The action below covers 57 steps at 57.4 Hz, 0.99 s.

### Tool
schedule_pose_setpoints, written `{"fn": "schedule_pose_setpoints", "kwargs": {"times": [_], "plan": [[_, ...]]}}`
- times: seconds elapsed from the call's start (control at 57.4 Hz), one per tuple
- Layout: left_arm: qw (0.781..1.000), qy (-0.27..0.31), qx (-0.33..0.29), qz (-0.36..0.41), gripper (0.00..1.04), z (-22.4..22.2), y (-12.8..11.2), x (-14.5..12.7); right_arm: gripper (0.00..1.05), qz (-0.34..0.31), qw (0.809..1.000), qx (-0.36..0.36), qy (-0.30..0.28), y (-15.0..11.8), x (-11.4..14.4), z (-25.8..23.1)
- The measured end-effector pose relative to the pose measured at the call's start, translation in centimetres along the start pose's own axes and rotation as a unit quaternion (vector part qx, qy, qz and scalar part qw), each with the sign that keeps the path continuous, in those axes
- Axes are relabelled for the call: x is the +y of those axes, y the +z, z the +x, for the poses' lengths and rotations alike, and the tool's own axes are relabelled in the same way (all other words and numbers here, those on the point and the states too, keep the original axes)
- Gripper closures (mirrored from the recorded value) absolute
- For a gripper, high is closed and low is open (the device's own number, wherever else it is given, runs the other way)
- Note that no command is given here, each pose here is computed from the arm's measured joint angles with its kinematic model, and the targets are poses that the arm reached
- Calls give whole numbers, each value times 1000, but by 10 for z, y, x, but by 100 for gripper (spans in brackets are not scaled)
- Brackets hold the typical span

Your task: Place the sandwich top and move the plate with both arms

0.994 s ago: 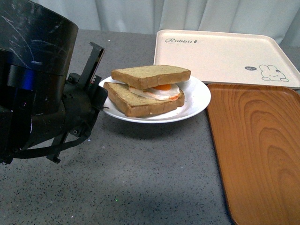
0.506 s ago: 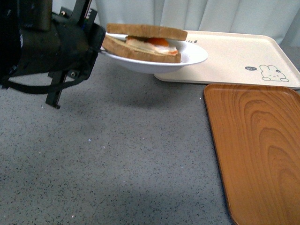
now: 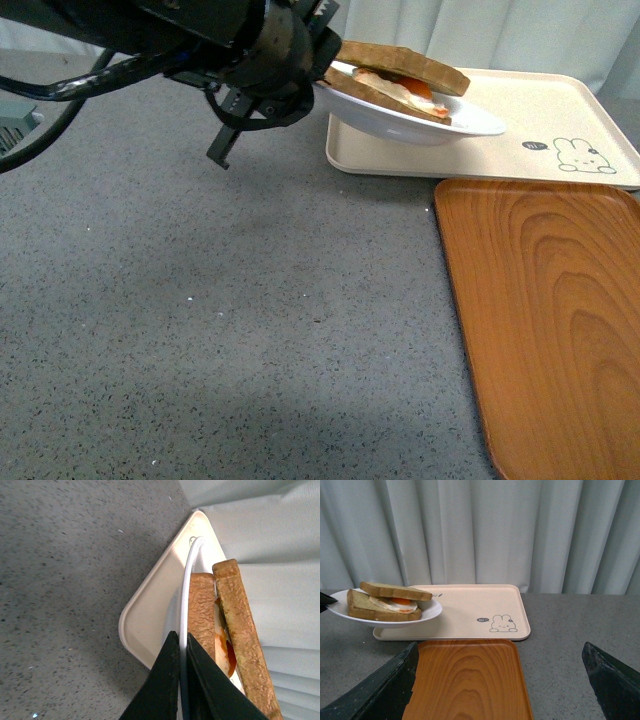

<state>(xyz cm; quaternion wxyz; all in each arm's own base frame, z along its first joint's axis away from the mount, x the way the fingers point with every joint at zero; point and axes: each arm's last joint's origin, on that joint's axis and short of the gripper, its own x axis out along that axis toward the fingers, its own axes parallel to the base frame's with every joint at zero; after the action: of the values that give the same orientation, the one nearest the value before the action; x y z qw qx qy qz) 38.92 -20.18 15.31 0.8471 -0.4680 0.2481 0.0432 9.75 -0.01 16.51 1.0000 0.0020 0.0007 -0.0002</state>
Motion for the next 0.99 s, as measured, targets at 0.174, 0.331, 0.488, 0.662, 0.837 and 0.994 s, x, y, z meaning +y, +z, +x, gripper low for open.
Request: {"fn": "schedule_pose_setpoints", "kwargs": {"times": [0.174,0.331,0.488,0.662,0.837,0.994], "plan": [[1000,-8,8,17,101,17,-11,-15,9,0,1000,0,0,0,0,0],[999,-5,18,34,101,36,-22,-23,9,0,1000,0,0,0,0,0],[999,-7,26,45,101,49,-28,-23,9,0,1000,0,0,0,0,0],[998,-2,31,50,101,56,-31,-22,9,0,1000,0,0,0,0,0],[997,12,45,55,99,61,-24,-19,9,0,1000,0,0,0,0,0],[997,38,25,63,61,62,-8,-8,9,0,1000,0,0,0,0,0]]}}
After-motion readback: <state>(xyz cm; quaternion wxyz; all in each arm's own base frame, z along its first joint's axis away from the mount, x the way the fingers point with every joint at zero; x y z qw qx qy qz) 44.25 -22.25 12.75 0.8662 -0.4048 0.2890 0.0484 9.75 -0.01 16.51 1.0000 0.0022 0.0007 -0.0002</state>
